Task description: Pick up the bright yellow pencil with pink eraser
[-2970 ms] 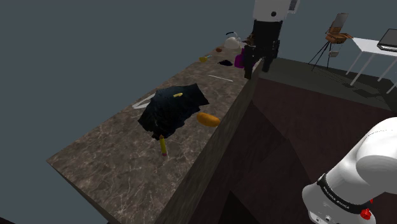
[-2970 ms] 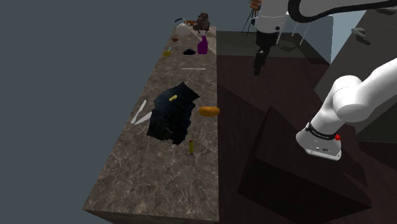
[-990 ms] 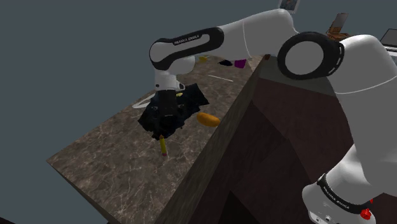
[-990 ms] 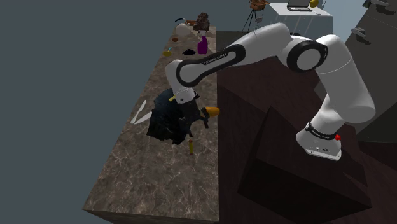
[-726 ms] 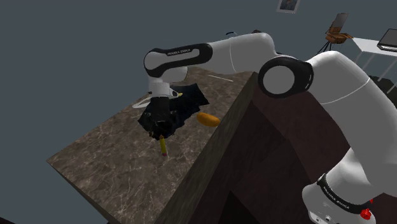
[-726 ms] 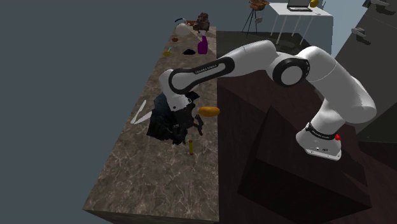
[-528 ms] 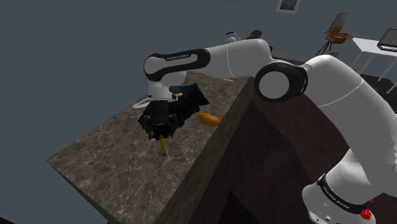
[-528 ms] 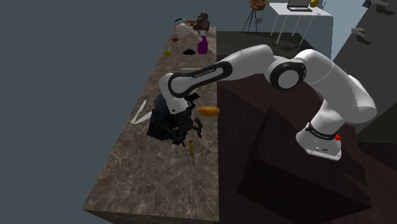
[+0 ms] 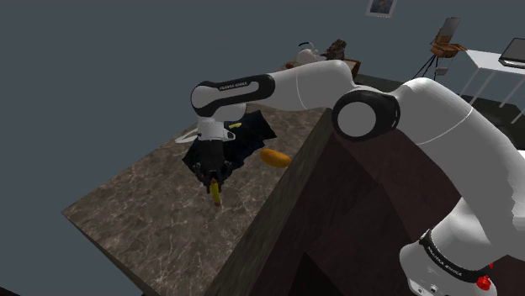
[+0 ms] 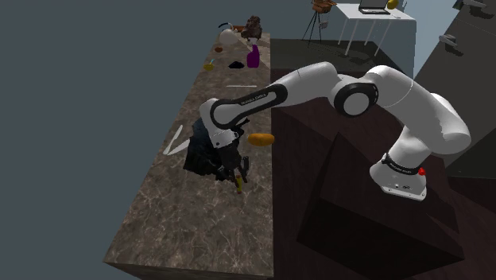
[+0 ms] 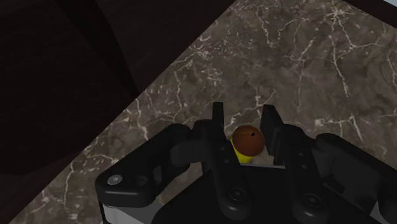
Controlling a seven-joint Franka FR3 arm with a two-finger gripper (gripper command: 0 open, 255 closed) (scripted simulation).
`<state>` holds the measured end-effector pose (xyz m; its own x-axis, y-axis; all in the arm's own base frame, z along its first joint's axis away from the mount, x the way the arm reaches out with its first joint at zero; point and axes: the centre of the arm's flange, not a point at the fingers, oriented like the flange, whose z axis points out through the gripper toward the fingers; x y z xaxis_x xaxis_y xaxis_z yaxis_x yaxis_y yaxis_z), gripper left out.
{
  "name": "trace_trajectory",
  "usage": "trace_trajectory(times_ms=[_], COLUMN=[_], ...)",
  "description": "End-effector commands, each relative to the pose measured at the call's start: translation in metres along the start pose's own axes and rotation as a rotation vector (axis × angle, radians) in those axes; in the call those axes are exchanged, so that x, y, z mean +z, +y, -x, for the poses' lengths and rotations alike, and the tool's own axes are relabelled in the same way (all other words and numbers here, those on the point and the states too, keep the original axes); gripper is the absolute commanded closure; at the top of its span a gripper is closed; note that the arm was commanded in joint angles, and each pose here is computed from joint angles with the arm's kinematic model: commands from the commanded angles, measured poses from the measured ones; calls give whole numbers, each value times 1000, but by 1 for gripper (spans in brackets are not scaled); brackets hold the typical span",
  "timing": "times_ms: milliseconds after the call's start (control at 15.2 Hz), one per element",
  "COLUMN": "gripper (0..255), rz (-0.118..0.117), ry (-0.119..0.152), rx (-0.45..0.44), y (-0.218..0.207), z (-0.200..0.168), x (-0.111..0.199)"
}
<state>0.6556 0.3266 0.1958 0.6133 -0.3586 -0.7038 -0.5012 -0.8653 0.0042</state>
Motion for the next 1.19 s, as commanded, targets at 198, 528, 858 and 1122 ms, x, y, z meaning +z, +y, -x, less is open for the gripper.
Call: trace_trajectory(times_ms=[198,528,858,1122], gripper=[255,255,255,255], rz=[0,0,0,0], ry=[0,0,0,0], rx=[0,0,0,0], y=[0,0,0,0], z=[0,4,22,37], x=[0,-4,-23,-38])
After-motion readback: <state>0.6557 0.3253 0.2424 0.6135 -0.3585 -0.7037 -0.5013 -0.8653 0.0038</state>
